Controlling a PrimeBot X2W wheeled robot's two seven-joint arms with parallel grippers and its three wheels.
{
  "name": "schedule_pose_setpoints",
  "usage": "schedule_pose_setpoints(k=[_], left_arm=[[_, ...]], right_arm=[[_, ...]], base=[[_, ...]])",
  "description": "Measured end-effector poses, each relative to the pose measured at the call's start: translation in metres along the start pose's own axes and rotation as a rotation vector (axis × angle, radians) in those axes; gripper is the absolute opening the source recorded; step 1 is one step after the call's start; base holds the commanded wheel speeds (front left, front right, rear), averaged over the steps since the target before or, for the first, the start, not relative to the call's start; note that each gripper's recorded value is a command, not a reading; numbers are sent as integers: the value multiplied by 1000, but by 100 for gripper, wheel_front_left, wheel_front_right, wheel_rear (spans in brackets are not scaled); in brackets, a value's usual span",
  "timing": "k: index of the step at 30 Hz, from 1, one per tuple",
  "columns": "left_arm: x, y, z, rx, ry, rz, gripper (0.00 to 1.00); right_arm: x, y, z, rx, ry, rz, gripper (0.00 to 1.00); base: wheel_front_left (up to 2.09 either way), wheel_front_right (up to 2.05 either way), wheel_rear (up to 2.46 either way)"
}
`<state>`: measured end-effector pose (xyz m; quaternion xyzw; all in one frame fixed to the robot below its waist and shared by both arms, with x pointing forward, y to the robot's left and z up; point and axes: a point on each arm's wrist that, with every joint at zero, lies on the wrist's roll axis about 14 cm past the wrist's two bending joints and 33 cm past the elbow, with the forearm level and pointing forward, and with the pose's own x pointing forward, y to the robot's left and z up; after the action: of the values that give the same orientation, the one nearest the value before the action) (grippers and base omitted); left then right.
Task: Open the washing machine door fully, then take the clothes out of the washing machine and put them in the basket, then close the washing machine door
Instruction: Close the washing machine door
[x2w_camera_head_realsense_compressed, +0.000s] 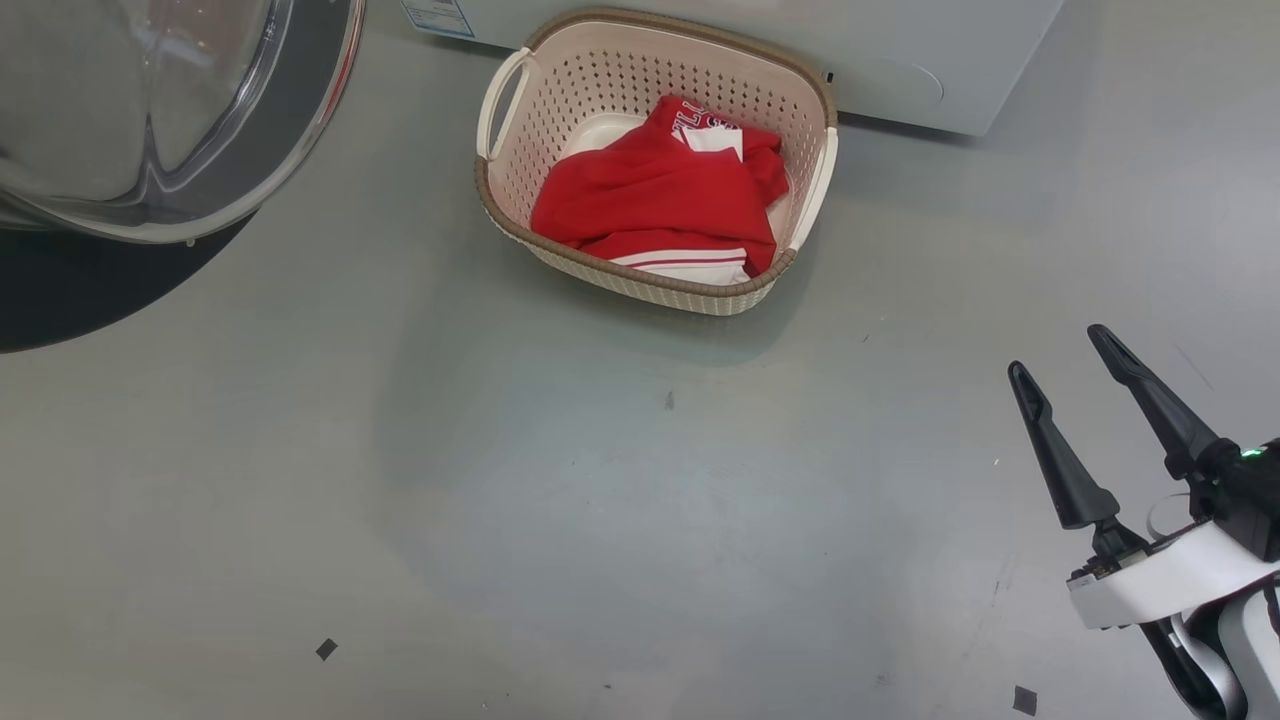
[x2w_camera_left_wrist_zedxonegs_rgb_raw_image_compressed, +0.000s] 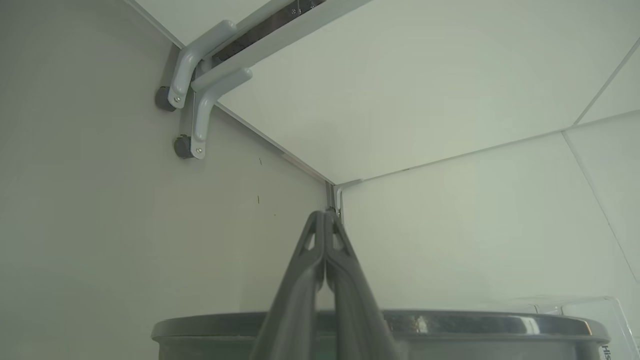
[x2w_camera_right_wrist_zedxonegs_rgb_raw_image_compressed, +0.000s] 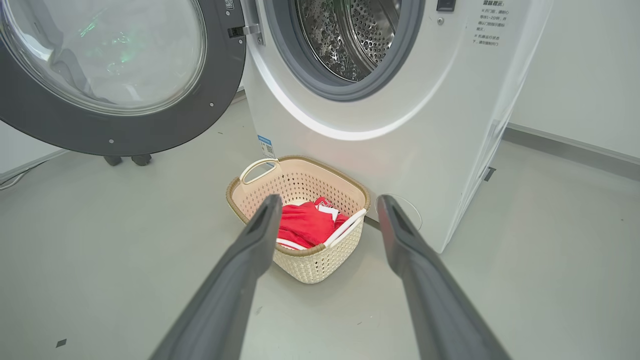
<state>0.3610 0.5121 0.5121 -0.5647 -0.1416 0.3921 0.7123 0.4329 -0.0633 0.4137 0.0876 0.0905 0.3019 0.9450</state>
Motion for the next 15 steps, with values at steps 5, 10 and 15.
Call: schedule_pose_setpoints(k=[5,10,15], left_arm=[[7,-9,-21,-5,78,-11,0],[11,-21,-38,-4,157,-31,0],[14,-23,-45,3,180,-26,0]], right_arm=[[0,-1,0,-4,2,0,100],[-1,-2,0,-7,2,2,100],[-1,-2,0,-1,0,1,100]], base=[[0,0,0],[0,0,0],[0,0,0]])
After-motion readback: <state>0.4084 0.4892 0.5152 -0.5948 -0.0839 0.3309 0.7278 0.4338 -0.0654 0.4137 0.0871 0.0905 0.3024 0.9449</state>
